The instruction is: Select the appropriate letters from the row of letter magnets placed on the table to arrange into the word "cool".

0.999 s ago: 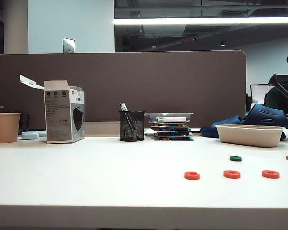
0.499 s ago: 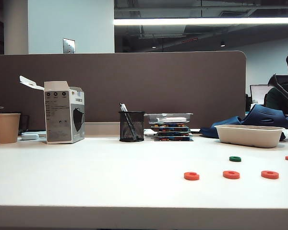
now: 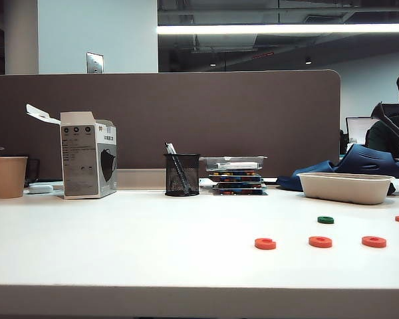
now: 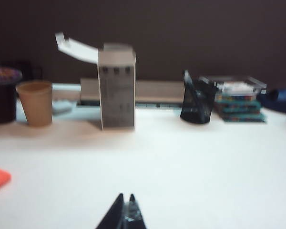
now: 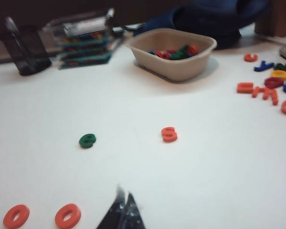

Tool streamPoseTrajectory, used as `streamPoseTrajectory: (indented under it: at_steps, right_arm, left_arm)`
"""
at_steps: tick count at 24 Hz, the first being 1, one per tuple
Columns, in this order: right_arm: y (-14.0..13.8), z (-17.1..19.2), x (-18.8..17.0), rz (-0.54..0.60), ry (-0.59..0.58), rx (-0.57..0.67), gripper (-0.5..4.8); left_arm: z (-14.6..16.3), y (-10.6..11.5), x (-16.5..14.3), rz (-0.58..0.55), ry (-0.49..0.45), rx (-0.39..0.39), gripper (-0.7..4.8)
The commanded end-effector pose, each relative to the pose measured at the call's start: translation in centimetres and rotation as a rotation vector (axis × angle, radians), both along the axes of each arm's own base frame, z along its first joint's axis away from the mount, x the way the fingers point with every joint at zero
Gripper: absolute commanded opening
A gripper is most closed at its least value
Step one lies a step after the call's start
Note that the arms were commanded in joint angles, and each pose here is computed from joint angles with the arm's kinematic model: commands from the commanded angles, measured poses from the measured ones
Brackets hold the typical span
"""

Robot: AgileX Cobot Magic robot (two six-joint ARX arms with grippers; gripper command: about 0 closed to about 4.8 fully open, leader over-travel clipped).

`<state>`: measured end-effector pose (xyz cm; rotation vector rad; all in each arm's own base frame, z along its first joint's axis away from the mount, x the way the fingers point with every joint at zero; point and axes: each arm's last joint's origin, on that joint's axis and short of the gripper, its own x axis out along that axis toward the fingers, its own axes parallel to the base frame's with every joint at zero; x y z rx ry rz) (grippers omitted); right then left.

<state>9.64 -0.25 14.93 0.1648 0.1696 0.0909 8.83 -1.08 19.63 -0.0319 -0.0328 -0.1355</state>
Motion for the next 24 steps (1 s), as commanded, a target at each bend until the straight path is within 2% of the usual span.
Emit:
streamPoseTrajectory:
  at_steps: [1,6,24]
  right_arm:
    - [0.0,0.1,0.0,-0.001,-0.037,-0.052,-0.01]
    - [0.0,0.1,0.0,0.0,-0.027,-0.049,0.0]
    - [0.0,0.0,0.0,0.0,-0.024,-0.049,0.0]
  left_arm:
    - [-0.7,-0.1,0.4,-0.008,-0.051,-0.002,-0.05]
    - [-2.3,-0.1,0.8,-0.003,-0.051,-0.002,-0.05]
    - [-2.3,-0.1,0.8,-0.004,-0.048,-0.016,-0.05]
